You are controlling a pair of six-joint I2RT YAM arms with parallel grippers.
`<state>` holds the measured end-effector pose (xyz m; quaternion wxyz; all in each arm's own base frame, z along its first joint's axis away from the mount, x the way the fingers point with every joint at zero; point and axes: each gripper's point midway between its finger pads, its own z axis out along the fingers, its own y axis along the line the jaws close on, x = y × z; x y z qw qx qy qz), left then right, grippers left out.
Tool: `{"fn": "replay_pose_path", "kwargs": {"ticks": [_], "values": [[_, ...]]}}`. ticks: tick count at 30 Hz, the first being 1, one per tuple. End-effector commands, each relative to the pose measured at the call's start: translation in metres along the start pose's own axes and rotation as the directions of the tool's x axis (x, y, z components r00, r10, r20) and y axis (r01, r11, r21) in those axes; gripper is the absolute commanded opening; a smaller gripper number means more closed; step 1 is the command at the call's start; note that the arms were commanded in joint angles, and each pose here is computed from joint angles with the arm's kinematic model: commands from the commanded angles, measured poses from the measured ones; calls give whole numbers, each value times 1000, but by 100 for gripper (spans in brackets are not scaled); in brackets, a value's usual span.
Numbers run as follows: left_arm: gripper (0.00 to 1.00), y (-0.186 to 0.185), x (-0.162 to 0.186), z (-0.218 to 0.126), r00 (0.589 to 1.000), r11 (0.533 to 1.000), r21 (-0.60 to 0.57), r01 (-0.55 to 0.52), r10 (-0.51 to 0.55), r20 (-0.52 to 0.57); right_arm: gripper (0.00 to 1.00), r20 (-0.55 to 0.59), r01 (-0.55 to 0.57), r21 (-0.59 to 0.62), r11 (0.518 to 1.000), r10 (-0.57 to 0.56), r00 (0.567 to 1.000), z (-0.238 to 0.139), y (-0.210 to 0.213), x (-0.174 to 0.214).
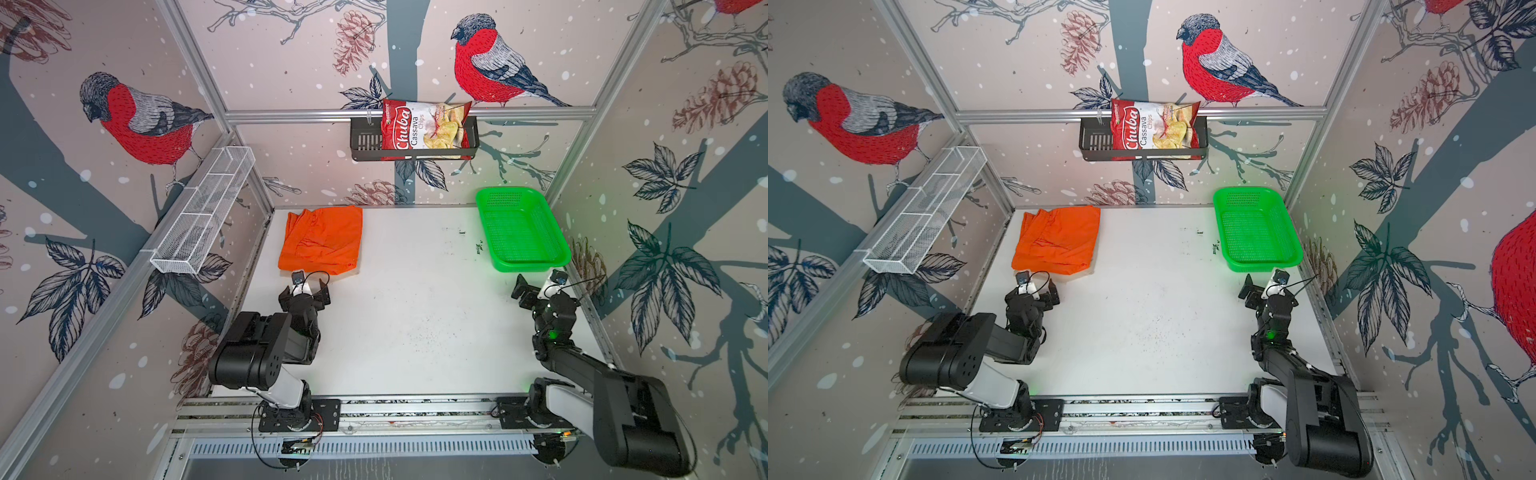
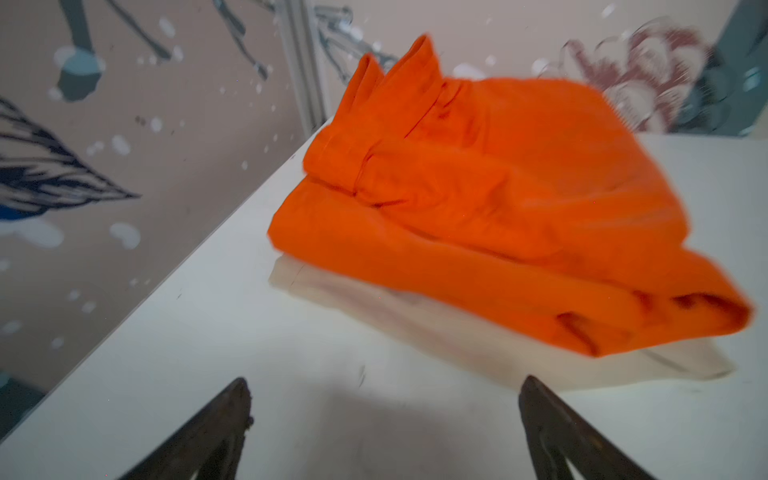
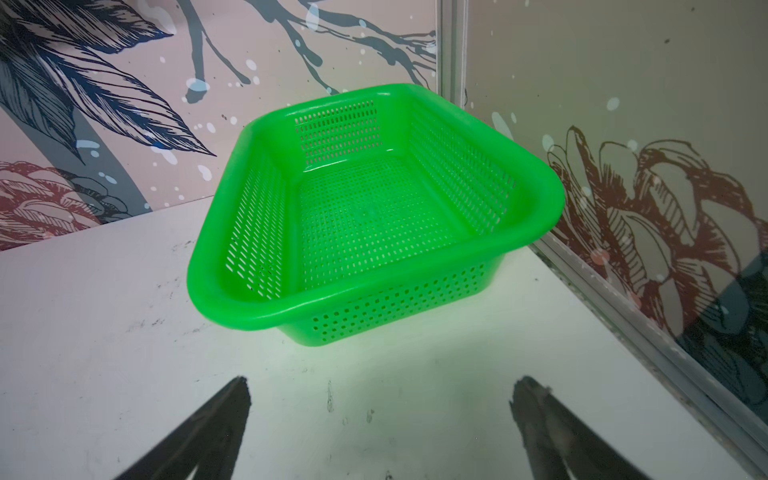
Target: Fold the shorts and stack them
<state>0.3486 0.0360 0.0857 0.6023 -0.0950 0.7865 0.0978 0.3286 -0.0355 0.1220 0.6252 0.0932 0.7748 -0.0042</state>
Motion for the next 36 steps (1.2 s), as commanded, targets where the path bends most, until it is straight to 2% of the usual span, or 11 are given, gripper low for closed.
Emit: {"fn": "replay_pose_path", "kwargs": {"ticks": [1,3,6,11,13,36], "values": [[99,1,-45,10,989,997,-17,69,-67,132,99,136,6,-47,999,1,991,5,10,-35],[99,1,-53,0,975,998,-10,61,-58,214,99,134,-4,-61,998,12,991,14,12,-34],[99,2,-48,5,984,997,-25,74,-69,165,99,98,13,-77,997,-6,995,30,21,-27],[99,-4,-50,6,983,999,-8,46,-43,179,99,117,83,-72,994,-74,990,36,33,-12],[99,-4,-50,5,983,999,-8,43,-41,181,99,78,93,-65,994,-88,993,38,35,-7],[98,-4,-50,6,983,999,-10,42,-40,181,99,64,65,-77,995,-60,996,42,32,-8]]}}
